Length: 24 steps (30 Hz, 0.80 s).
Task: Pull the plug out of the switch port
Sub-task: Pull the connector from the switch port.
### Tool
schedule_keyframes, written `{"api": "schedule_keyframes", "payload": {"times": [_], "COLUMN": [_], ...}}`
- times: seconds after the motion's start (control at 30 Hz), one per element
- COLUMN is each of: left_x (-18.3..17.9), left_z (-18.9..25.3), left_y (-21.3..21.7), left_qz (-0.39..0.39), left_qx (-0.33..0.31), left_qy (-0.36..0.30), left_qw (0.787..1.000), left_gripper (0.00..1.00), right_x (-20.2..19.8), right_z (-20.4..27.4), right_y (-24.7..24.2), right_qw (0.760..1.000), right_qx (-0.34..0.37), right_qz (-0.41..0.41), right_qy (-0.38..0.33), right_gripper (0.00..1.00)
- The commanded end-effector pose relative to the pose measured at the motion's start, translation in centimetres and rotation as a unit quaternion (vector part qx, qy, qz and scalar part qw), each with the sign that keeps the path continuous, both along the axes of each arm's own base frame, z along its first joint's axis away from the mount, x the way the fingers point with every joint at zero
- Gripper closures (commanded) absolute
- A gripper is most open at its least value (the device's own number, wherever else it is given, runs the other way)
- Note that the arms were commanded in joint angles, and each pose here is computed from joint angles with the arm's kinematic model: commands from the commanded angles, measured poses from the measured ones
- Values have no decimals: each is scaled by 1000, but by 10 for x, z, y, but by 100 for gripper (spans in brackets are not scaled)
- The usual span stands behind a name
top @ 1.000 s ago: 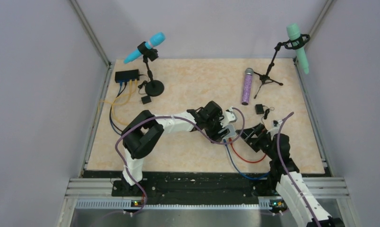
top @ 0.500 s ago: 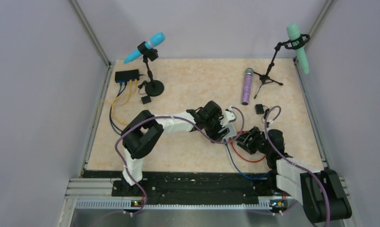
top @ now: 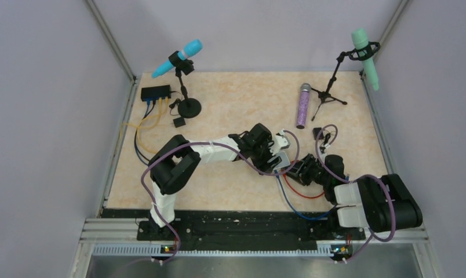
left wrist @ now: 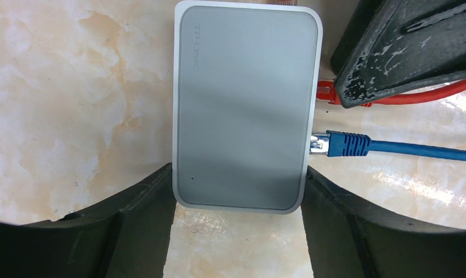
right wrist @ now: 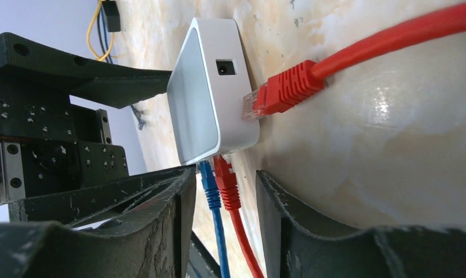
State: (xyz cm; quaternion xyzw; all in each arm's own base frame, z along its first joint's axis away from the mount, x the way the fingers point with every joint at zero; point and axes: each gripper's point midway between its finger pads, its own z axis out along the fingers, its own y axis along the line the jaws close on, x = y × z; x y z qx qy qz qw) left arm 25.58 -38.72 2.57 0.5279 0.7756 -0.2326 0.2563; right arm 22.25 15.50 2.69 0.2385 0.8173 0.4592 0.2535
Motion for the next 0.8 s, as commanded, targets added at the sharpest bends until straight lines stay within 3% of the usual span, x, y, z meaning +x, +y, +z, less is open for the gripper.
{"api": "schedule_keyframes", "payload": {"times": [0.0,0.23,0.37,0.47,0.77], "left_x": [-28,-29,-29,-30,-28], "left_z": [-33,-33,-34,-34,-31], "left_y": [24,27,28,28,25], "left_qz": [5,6,5,5,7], "left_qx": [49,53,54,54,52], "left_qy": [68,68,68,70,67], "left_qw": [996,996,996,996,996], "left_gripper": [51,51,52,52,52], "right_x": [4,6,7,9,17], "right_z": [-3,4,-2,0,1], "right_y": [5,9,5,2,-2], "right_qw": [1000,999,1000,1000,999], "right_qx": [7,42,20,13,3], "right_qz": [3,-7,-13,-21,-42], "right_qy": [-2,-14,-6,-10,-12], "right_gripper": [58,75,73,61,63]}}
